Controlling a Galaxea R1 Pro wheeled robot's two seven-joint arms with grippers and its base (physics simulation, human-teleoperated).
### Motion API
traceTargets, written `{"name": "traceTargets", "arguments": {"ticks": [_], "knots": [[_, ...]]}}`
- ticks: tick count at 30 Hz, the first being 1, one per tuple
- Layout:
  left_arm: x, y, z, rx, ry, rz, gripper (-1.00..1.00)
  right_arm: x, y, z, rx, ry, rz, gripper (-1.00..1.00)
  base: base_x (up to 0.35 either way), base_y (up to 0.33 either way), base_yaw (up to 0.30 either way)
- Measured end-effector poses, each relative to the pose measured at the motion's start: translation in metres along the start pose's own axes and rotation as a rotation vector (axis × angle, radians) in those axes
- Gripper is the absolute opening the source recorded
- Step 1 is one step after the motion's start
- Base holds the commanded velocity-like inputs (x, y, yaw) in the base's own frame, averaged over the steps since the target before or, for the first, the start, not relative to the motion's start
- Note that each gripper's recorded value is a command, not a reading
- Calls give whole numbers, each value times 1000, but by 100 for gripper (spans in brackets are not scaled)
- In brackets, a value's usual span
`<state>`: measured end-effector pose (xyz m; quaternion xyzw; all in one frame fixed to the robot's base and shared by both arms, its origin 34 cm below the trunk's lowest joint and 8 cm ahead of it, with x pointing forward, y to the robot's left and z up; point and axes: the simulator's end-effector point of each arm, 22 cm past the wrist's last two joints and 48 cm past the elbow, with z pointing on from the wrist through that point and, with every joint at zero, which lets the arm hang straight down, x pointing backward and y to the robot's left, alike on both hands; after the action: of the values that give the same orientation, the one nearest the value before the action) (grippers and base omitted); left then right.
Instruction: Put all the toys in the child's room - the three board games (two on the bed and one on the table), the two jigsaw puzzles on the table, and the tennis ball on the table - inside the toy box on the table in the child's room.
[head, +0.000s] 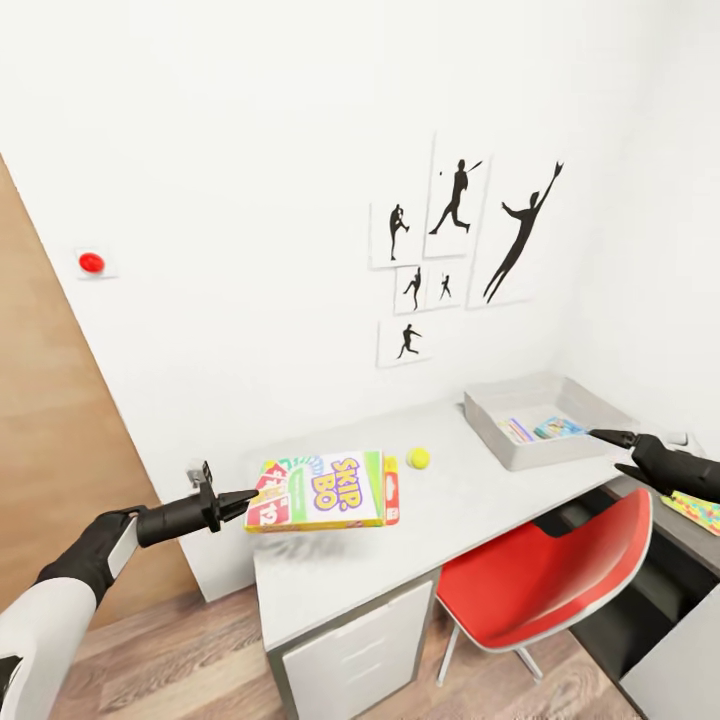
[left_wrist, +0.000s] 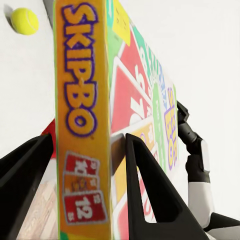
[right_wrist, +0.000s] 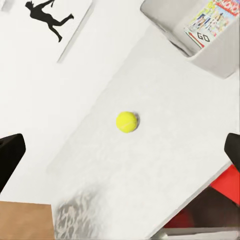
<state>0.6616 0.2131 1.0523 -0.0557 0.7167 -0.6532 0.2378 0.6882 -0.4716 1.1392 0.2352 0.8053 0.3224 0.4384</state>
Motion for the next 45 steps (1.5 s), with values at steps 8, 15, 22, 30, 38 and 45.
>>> {"name": "traceTargets", "arguments": {"ticks": [8, 15, 22, 30, 38, 45], "knots": [[0, 0, -1, 0, -3, 24, -100, 2, 0, 1, -1, 2, 3, 100, 21, -135, -246], [0, 0, -2, 1, -7, 42, -100, 3, -1, 1, 2, 4, 2, 100, 172, -245, -34], [0, 0, -2, 1, -7, 43, -100, 4, 0, 2, -1, 5, 4, 100, 230, -135, -2], [0, 0, -2, 1, -7, 43, -100, 4, 0, 2, -1, 4, 4, 100, 242, -198, 0], [0, 0, -2, 2, -7, 44, -100, 4, 0, 2, -2, 5, 5, 100, 208, -171, -99], [-1, -6, -2, 17, -9, 48, -100, 4, 3, 1, -6, 3, 4, 100, 24, -16, -246]]}}
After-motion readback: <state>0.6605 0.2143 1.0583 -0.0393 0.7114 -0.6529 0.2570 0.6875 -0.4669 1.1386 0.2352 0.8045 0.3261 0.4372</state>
